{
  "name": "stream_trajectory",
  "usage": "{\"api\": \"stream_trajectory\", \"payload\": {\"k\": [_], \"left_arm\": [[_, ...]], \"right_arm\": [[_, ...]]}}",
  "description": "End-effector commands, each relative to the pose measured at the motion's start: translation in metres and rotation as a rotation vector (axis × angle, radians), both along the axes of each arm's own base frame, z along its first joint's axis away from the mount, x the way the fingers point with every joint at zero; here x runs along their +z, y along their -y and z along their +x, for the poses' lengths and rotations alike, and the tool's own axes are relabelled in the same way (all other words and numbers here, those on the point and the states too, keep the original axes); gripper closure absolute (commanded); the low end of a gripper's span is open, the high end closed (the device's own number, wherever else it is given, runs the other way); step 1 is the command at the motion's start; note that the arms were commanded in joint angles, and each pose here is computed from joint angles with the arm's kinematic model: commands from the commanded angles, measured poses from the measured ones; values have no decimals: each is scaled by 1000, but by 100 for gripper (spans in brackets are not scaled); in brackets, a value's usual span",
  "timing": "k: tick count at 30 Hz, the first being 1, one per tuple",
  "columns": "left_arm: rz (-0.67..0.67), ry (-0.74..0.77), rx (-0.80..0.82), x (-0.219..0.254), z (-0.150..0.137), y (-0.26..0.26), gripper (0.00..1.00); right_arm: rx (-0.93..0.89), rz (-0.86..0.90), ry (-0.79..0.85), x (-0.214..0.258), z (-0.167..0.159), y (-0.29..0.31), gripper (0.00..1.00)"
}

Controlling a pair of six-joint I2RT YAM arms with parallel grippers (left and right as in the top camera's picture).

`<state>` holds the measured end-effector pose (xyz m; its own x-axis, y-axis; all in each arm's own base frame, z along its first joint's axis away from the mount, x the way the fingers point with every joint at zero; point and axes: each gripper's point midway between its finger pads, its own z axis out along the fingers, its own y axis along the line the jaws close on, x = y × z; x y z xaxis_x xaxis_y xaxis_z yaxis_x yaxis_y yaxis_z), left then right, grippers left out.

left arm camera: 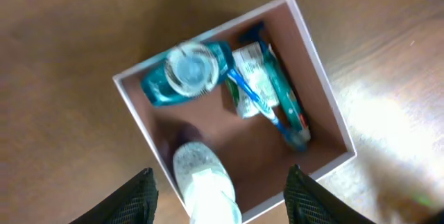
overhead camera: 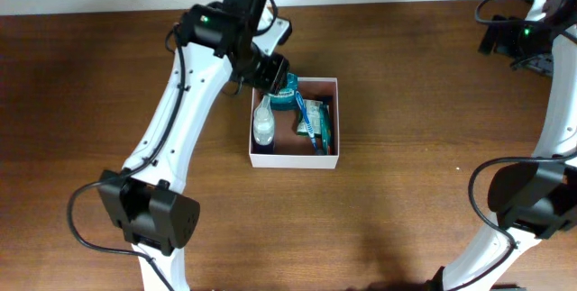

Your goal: Pack container

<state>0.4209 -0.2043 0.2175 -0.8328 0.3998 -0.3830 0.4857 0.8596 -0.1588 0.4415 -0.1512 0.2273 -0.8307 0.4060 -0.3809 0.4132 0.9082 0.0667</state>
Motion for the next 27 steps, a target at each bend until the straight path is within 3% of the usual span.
{"api": "stream_trajectory", "payload": {"k": [1, 5, 11, 17, 22, 27], "left_arm": [[55, 49, 122, 9, 14, -18, 40], [107, 59, 354, 9, 30, -59, 40], [69, 29, 652, 9, 46, -127, 39], [70, 25, 800, 9, 53, -197, 30], [78, 1, 860, 7, 48, -225, 1], [82, -9, 864, 6, 45, -228, 1]], "right_arm": [[-5, 2, 28, 11, -1, -2, 1], [-5, 2, 28, 11, -1, -2, 1], [-5, 2, 28, 11, -1, -2, 2], [-5, 2, 28, 11, -1, -1, 1], [-5, 2, 28, 11, -1, -2, 1], [-5, 2, 28, 11, -1, -2, 1]]}}
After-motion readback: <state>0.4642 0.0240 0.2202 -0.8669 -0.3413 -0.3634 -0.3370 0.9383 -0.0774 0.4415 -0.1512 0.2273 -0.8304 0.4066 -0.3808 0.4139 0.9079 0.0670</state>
